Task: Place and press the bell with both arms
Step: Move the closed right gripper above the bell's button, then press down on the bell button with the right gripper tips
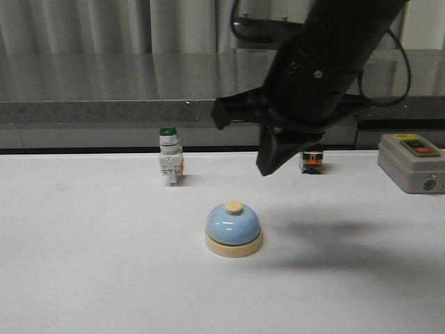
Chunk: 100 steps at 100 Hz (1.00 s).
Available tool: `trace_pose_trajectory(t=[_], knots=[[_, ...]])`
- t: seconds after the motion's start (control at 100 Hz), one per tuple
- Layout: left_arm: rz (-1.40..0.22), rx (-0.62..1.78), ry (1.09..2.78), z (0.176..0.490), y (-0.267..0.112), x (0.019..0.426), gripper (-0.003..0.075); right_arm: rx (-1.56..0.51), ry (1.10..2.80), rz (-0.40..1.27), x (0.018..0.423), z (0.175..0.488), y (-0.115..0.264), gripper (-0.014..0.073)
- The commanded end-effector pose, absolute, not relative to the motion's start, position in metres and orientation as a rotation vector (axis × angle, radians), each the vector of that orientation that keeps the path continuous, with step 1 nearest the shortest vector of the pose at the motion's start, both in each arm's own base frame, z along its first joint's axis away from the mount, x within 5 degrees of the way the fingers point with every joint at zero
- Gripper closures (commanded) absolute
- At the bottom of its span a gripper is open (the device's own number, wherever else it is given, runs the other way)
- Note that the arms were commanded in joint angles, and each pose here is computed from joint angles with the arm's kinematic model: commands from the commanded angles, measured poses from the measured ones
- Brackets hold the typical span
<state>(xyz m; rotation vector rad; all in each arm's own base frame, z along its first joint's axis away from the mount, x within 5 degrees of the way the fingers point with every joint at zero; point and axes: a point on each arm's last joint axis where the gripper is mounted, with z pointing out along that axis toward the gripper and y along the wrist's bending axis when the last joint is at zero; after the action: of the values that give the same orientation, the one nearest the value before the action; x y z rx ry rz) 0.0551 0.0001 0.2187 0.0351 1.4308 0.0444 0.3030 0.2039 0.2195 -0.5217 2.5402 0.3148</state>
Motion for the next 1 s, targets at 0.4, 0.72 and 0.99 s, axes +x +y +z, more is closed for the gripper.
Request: trace_pose_trajectory(t=[0.4, 0.72, 0.99], knots=[[0.027, 0.022, 1.375, 0.209, 0.000, 0.054, 0.0741, -0.548, 2.444, 0.396, 0.305, 0.235, 0.230, 0.0659], [0.027, 0.022, 1.375, 0.209, 0.000, 0.054, 0.0741, -0.550, 2.484, 0.383, 0.308, 0.219, 0.233, 0.0659], [0.027, 0.022, 1.375, 0.209, 0.000, 0.054, 0.0741, -0.554, 2.517, 0.375, 0.307, 0.214, 0.233, 0.0659]])
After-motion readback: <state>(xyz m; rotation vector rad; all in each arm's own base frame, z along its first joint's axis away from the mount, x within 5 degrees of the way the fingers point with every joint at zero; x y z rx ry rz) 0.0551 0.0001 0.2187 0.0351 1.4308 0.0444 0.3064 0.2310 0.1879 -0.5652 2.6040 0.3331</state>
